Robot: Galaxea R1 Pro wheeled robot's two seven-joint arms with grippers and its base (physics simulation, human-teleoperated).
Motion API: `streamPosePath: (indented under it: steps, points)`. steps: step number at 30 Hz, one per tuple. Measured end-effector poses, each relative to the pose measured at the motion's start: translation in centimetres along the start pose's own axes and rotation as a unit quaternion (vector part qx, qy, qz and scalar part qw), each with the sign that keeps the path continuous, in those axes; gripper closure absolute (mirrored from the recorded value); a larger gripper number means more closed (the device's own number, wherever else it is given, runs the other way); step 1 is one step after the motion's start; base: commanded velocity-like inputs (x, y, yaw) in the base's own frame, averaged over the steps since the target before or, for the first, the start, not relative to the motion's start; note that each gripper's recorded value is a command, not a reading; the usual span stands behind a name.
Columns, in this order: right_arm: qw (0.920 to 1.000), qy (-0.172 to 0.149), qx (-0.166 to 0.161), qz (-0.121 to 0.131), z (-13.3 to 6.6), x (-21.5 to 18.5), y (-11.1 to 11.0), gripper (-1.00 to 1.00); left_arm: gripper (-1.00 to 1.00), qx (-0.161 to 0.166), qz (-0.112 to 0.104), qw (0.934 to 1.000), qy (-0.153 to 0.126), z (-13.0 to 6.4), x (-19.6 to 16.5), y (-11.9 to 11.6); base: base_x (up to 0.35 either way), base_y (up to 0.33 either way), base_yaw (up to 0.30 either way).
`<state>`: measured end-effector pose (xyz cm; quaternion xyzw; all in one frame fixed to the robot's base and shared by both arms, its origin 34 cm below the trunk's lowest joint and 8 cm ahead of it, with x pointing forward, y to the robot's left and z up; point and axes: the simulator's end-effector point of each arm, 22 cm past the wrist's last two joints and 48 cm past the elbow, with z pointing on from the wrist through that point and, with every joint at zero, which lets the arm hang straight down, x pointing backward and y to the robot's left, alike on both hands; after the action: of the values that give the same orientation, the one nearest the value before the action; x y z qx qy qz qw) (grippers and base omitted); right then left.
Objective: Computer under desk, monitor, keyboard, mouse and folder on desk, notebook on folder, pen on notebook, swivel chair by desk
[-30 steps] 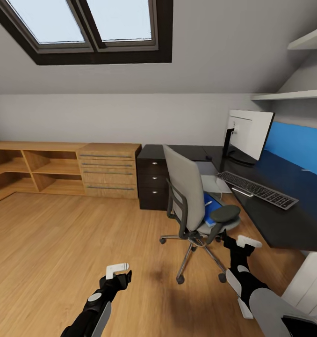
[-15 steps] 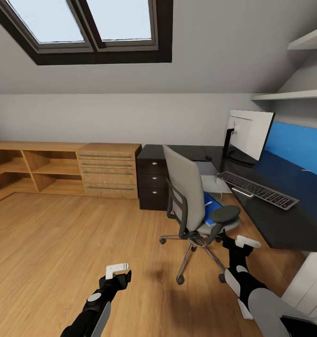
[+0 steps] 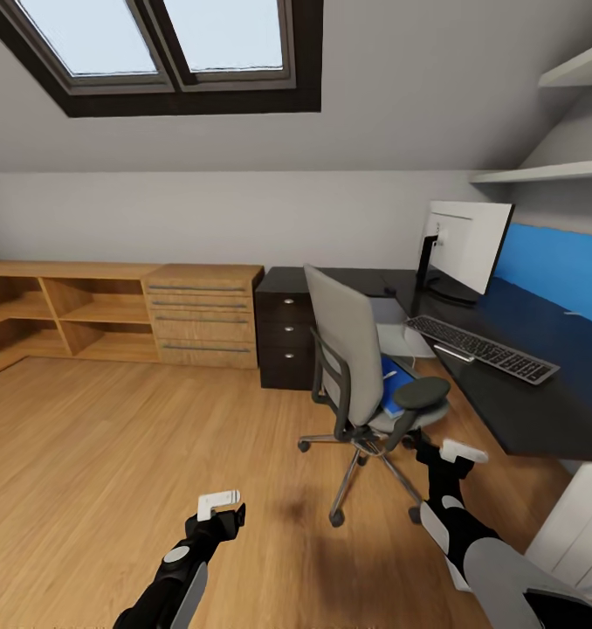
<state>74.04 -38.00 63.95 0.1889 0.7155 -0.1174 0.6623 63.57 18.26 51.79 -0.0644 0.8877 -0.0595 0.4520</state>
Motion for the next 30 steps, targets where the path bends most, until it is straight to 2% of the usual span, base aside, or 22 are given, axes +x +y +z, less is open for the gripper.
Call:
streamPosePath:
  steps: [14, 30]
  points:
    - [1.0, 0.001, 0.002, -0.001, -0.2, 3.1, -0.7, -1.0, -1.0, -0.001, -0.001, 1.0, 0.002, 1.3, 2.9, 0.5, 0.0, 0.0, 0.052]
    - [1.0, 0.002, 0.005, -0.004, 0.0, 3.5, -1.0, -1.0, -1.0, -0.001, 0.0, 0.9999, 0.011, 1.5, 3.8, 0.6, 0.003, -0.003, 0.089]
